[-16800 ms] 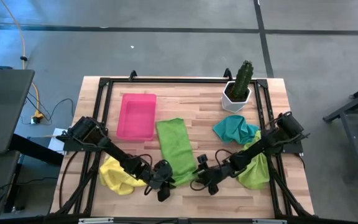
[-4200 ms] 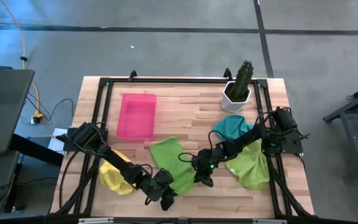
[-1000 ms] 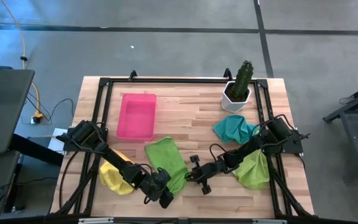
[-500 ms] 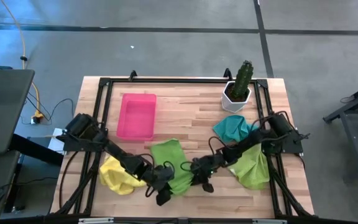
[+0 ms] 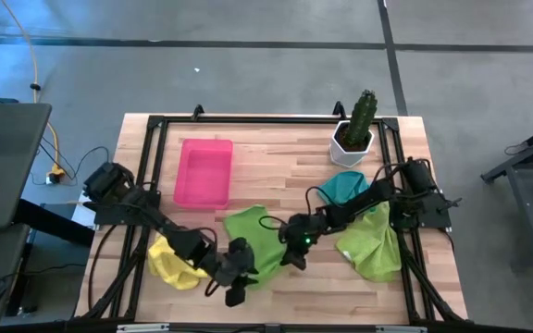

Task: Roll microfiber towels into tight, uniform cylinder then place into a basket
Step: Roll the green microfiber cloth

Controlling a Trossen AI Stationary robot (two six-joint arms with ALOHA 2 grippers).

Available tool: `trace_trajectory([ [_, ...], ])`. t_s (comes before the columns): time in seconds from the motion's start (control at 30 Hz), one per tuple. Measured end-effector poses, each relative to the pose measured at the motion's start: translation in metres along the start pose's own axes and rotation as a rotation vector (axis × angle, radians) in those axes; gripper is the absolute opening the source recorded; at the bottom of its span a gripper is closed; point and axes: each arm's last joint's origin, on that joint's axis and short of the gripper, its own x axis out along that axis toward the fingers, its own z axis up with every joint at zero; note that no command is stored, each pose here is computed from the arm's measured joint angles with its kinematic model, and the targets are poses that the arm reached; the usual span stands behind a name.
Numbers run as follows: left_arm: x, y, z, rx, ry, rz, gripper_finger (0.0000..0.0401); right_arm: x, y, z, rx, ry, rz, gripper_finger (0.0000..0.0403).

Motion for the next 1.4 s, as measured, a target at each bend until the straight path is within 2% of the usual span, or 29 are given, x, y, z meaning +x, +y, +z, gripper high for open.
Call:
trace_trajectory([
  [0.1,0.005,-0.004,-0.012,0.046,-0.009,0.06,0.0115,0.0,-0.002,0.002,0.03,0.035,-0.049,0.0001],
  [0.43,0.028,-0.012,-0.031,0.056,-0.036,0.033,0.0116,0.001,0.002,0.008,0.03,0.012,-0.098,0.0],
  [0.67,0.029,-0.008,-0.031,0.053,-0.02,0.053,0.0159,0.001,0.001,0.008,0.025,0.003,-0.107,0.0],
  [0.83,0.03,-0.006,-0.033,0.178,0.006,0.08,0.0192,0.001,0.001,0.008,0.022,0.002,-0.108,0.0],
  [1.07,0.036,0.003,-0.046,0.27,0.096,0.152,0.0197,0.001,0.001,0.008,-0.003,-0.004,-0.109,0.0],
  [1.23,0.051,0.006,-0.057,0.19,0.095,0.168,0.0197,0.001,0.002,0.009,-0.012,-0.01,-0.105,0.0],
  [1.4,0.057,0.002,-0.062,0.06,0.059,0.154,0.0197,0.001,0.002,0.01,-0.084,-0.015,-0.096,0.0001],
])
